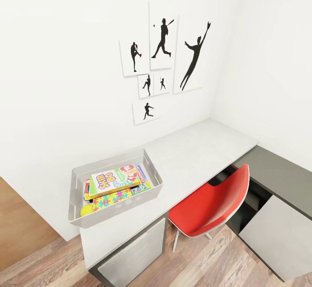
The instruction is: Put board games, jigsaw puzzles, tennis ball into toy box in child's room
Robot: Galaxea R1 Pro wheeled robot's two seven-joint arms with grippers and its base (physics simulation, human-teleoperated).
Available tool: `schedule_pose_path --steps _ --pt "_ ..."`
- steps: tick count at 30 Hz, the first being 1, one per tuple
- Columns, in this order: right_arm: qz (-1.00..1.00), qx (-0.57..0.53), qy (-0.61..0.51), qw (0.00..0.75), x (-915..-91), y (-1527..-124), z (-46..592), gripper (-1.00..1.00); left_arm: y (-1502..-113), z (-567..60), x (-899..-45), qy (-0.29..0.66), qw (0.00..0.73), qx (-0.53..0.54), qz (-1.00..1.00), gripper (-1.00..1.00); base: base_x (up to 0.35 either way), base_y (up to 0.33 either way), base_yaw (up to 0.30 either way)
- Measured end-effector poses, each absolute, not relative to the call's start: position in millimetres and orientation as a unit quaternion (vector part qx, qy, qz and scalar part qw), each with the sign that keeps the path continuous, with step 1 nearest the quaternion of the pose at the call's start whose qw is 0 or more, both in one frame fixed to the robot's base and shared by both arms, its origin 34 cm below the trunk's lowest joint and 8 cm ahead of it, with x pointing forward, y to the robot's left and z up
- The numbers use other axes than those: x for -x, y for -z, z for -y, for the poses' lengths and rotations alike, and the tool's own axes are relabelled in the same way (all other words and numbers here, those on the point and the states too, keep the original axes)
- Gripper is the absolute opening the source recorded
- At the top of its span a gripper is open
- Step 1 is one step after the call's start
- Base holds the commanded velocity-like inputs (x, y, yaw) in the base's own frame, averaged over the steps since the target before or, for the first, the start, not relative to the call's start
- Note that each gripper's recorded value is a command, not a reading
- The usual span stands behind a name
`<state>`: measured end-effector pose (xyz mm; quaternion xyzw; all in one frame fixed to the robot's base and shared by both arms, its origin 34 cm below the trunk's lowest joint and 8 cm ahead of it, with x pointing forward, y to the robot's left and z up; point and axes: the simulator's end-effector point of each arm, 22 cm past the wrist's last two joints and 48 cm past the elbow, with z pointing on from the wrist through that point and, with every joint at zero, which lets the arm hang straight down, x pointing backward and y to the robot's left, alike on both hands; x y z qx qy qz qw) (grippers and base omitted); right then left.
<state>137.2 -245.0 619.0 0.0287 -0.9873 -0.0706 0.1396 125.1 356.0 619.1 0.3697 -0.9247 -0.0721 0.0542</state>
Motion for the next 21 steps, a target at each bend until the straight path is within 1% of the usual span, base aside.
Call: schedule_pose_path --steps 21 --pt "0.987 -0.029 0.071 0.140 -136.9 -619.0 245.0 1.00 -619.1 -356.0 -125.1 0.072 0.054 -0.370 0.925 1.00 0.000 0.000 0.000"
